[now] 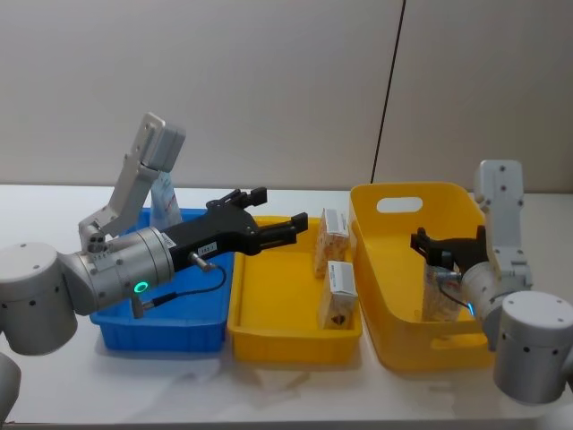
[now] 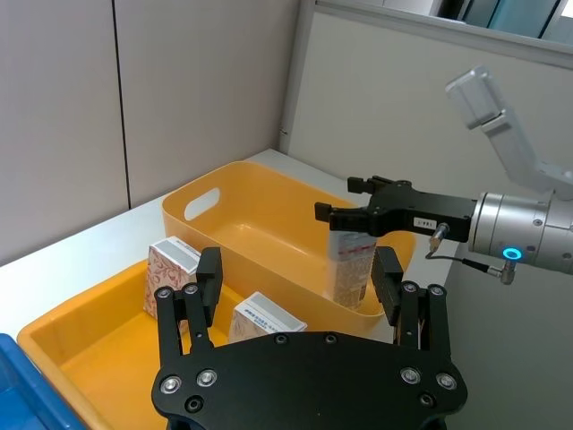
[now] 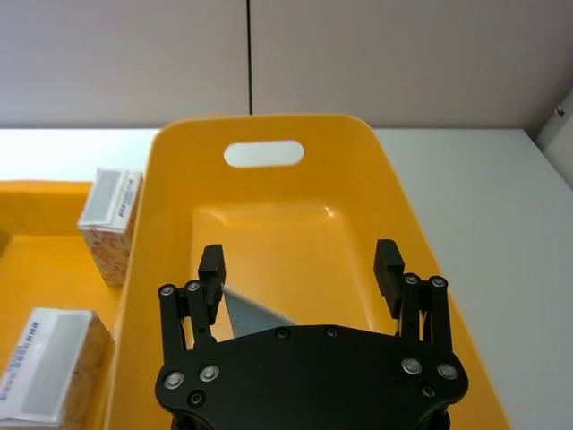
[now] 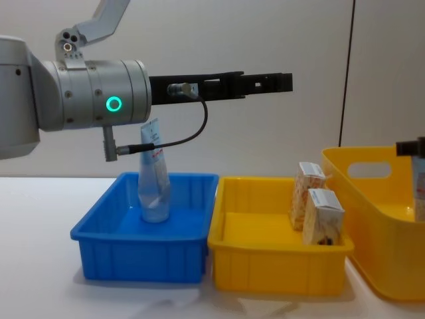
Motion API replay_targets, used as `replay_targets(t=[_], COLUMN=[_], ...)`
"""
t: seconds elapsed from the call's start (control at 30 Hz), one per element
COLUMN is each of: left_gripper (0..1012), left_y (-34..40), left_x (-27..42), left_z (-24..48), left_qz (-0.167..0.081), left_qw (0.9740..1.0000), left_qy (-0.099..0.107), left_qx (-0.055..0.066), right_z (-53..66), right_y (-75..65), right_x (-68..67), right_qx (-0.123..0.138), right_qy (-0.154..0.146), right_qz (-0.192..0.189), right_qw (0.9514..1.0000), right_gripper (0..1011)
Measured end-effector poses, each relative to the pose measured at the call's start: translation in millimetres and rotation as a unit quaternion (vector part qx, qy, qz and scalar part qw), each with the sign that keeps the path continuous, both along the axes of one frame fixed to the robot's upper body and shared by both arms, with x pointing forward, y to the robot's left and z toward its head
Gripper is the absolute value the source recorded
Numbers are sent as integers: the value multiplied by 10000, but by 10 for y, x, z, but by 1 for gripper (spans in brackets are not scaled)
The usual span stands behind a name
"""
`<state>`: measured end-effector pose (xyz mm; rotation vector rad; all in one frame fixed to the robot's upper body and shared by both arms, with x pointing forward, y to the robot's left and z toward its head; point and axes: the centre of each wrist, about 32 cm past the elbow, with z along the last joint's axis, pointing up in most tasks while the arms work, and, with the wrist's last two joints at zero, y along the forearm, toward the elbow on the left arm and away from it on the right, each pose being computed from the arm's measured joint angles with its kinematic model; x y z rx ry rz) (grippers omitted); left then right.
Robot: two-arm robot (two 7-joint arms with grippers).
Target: Bimanual collaborative sorting of washing and personal care products
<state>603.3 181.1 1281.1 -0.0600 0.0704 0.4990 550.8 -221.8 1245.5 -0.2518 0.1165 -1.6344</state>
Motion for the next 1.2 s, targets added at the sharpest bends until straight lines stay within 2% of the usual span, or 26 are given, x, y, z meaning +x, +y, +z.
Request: replay_targets(t=[0.27, 0.6, 0.97, 1.2], left_gripper=[1001, 1001, 1001, 1001], left_y=[0, 0, -1, 0], left_x=[0, 0, 0, -1], left_z=[0, 0, 0, -1], left_qz=[-1, 0, -1, 2], left_qw=[10000, 10000, 10000, 10000], left_qy=[0, 0, 0, 1], left_qx=[0, 0, 0, 0], right_z=[51, 132, 179, 178], right_y=[-18, -73, -109, -115], right_x=[-50, -169, -261, -277], right_qx=[153, 388, 509, 522], right_qy=[-385, -957, -1230, -1263], right_qz=[187, 584, 867, 906], right_qw=[9990, 9929, 9873, 9865], right_gripper=[1004, 1004, 1004, 1004])
